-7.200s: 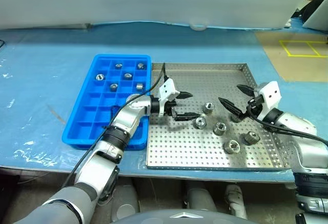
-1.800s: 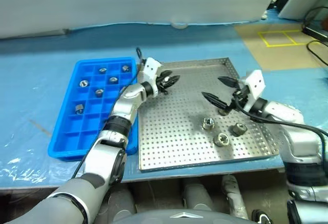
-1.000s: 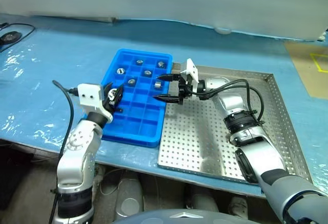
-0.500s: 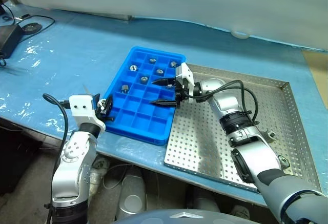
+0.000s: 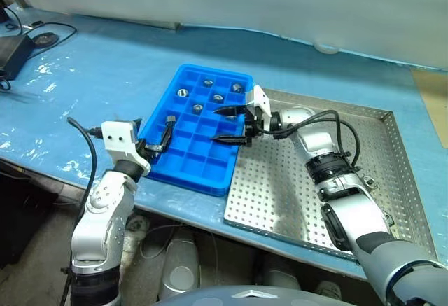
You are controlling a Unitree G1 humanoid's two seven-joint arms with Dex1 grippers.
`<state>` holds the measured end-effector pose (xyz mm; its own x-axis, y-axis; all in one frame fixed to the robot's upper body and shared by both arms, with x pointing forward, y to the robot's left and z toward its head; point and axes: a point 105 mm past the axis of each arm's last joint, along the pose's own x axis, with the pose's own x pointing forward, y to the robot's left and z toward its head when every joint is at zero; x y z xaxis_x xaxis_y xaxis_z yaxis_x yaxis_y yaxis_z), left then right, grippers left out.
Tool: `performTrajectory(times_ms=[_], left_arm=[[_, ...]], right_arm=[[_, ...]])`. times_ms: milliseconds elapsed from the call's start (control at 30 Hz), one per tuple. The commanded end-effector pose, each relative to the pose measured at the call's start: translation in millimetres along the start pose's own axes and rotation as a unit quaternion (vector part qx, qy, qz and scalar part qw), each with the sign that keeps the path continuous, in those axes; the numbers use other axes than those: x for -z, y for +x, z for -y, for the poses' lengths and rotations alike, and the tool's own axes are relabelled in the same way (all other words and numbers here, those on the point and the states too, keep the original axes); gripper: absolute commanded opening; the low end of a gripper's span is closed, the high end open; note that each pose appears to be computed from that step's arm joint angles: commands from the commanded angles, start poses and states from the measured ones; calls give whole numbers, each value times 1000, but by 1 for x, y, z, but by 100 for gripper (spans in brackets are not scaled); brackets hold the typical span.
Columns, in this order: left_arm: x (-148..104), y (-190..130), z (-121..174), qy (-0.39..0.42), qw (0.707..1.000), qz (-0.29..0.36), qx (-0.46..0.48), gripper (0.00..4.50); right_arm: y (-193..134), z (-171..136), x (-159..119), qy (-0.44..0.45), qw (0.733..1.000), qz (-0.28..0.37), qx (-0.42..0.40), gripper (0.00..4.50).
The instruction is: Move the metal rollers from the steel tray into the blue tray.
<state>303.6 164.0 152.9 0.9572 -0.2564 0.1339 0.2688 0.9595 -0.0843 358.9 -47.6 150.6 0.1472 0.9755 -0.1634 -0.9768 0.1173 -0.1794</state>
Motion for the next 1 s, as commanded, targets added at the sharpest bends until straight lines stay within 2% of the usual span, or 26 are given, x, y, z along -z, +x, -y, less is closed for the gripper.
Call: performTrajectory(times_ms=[33,267,533,767,1000], left_arm=[[-7,16,17,-4,997,12,78,447],[-2,49,47,-14,980,3,199,447],[10,82,91,-18,942,-16,334,447],[22,91,138,-37,890,-36,454,447],[34,90,178,-34,832,-61,551,447]], right_arm=[[-20,5,-11,-19,999,13,39,450],[-58,-2,-6,-12,993,-3,119,450],[-108,-22,-2,-1,973,-28,231,450],[-140,-45,-1,9,949,-48,311,450],[-158,-68,-2,18,928,-62,368,450]])
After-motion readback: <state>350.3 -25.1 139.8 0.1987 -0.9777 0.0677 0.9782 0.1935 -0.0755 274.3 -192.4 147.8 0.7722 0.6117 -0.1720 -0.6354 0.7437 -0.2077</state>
